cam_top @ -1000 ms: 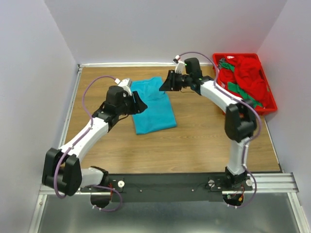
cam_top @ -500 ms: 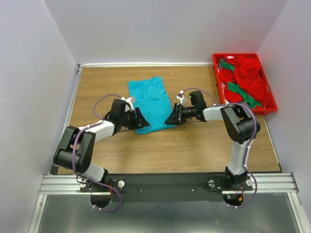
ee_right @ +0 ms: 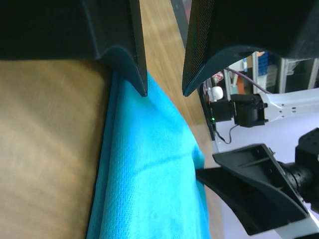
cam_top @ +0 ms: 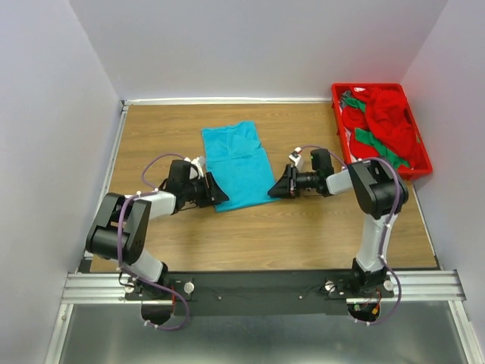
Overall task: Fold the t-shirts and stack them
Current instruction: Fold the tshirt
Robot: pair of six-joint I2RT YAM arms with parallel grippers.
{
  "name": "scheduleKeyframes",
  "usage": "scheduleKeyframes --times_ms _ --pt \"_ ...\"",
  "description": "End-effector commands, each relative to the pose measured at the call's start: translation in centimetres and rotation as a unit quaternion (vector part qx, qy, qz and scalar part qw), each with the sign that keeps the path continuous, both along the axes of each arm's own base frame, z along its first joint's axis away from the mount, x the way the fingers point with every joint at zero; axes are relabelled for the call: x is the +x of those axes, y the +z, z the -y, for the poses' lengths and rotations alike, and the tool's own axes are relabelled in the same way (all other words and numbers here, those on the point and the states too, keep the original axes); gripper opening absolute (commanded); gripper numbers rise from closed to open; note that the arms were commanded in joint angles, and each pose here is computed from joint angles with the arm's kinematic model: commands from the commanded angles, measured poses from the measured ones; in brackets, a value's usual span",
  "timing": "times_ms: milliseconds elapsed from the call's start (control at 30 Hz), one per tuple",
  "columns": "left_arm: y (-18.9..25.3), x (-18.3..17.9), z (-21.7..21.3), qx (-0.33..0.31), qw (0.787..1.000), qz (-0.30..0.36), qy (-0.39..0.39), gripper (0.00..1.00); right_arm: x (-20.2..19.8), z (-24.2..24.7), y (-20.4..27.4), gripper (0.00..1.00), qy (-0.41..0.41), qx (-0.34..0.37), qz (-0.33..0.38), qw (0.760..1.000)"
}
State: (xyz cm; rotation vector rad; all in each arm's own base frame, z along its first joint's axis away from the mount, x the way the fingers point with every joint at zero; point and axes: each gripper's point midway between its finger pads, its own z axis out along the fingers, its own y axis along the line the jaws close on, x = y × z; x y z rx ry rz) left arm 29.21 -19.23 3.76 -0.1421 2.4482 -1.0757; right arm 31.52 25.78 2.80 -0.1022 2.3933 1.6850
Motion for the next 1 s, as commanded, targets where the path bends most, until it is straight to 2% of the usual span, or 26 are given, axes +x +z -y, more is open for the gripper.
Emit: scheduleKeyframes --times_ms 0,33,100,167,200,267,300,333,400,433,533,600,667,700,733,967 --pt "0.3 -0.9 -1.0 0.010 1.000 -0.003 0.005 0.55 0.7 0.9 1.5 0.42 -0.034 -0.054 0.027 0.998" --pt "1.5 -0.7 -1.1 0.009 1.000 0.011 0.008 0.55 1.3 0.9 3.4 0.42 -0.031 -0.066 0.074 0.995" --pt "3.4 0.2 -1.2 0.015 0.999 0.039 0.014 0.55 1.8 0.1 4.9 0.42 -0.031 -0.100 0.095 0.990" --pt "5.1 0.6 -2.3 0.047 0.997 0.058 0.033 0.56 2.3 -0.4 6.7 0.42 -0.029 -0.117 0.134 0.984" --pt "6.0 1.0 -2.9 0.064 0.995 0.068 0.041 0.56 2.6 -0.2 6.3 0.42 -0.044 -0.151 0.137 0.978" --pt "8.7 3.1 -4.9 0.123 0.983 0.114 0.076 0.57 2.7 -1.4 6.8 0.42 -0.041 -0.182 0.161 0.969" --pt "9.8 2.8 -6.0 0.146 0.978 0.119 0.089 0.57 2.8 -1.7 6.7 0.42 -0.040 -0.199 0.171 0.964" --pt "11.9 4.0 -7.6 0.180 0.965 0.147 0.125 0.57 2.5 -2.1 5.9 0.42 -0.042 -0.234 0.174 0.956" --pt "14.3 3.7 -9.7 0.220 0.948 0.170 0.156 0.58 3.1 -2.4 5.3 0.42 -0.052 -0.284 0.190 0.939" --pt "15.9 4.1 -11.6 0.250 0.929 0.189 0.196 0.58 2.4 -3.4 4.9 0.44 -0.042 -0.299 0.197 0.933" --pt "19.3 3.4 -14.4 0.283 0.896 0.234 0.251 0.65 2.6 -4.4 3.9 0.52 -0.046 -0.353 0.211 0.910" --pt "21.1 2.8 -15.3 0.282 0.882 0.263 0.271 0.73 3.2 -4.4 3.6 0.53 -0.054 -0.388 0.222 0.893" --pt "22.1 2.2 -15.9 0.277 0.871 0.283 0.290 0.81 2.9 -5.1 2.2 0.53 -0.037 -0.407 0.223 0.885" --pt "22.2 2.0 -16.0 0.275 0.869 0.287 0.294 0.90 2.7 -5.4 1.8 0.53 -0.030 -0.411 0.220 0.884" --pt "21.7 1.9 -16.1 0.276 0.868 0.286 0.296 0.92 2.9 -5.2 1.5 0.53 -0.035 -0.428 0.222 0.875" --pt "21.1 1.8 -14.7 0.253 0.882 0.295 0.266 0.94 0.5 -3.2 -2.7 0.54 -0.013 -0.501 0.182 0.846"
